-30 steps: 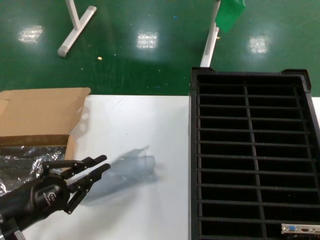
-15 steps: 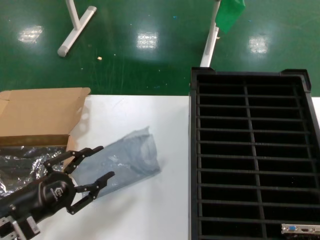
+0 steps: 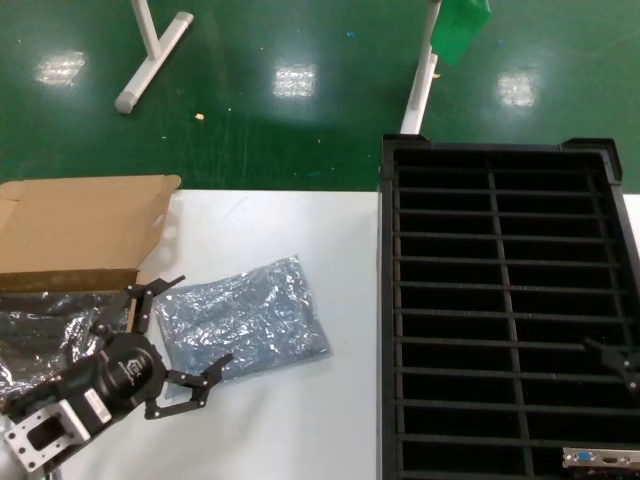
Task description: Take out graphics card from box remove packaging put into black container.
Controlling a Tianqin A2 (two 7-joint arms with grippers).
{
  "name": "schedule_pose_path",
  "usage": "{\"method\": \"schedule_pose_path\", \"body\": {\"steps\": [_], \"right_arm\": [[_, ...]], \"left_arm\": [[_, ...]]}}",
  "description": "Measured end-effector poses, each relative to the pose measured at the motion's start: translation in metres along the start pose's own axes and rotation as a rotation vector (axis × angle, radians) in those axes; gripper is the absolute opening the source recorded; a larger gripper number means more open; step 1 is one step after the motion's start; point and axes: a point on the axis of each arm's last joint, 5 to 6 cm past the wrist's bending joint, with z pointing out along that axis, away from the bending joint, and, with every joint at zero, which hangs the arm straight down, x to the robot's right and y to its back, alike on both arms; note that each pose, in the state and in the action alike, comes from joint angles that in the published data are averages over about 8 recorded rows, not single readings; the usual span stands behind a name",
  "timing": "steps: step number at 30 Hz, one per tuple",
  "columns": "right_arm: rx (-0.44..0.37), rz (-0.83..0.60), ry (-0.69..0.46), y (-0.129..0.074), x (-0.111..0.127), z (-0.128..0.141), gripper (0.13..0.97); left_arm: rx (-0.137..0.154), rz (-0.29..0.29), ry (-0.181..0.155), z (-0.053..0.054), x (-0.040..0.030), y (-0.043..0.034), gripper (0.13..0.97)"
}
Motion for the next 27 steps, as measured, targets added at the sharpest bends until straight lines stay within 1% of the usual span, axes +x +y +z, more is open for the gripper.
{"method": "schedule_pose_path", "body": {"steps": [7,8,16,20,27], "right_arm": [[0.007,0.064,0.092,0.008,-0.016,0.016,0.966],[0.008,0.073,0.104,0.010,-0.019,0.018,0.966],[0.014,0.149,0.209,0.017,-0.038,0.036,0.966],[0.017,0.187,0.260,0.019,-0.048,0.045,0.966],[0.021,0.255,0.353,0.022,-0.065,0.060,0.966]], "left_arm": [[-0.062,-0.099,-0.042,0.009,0.0063,-0.0085,0.771],[-0.070,-0.113,-0.049,0.010,0.0071,-0.0097,0.771],[-0.129,-0.226,-0.116,0.019,0.0138,-0.0209,0.903],[-0.153,-0.282,-0.155,0.023,0.0169,-0.0268,0.903],[-0.186,-0.383,-0.235,0.029,0.0220,-0.0381,0.955]]}}
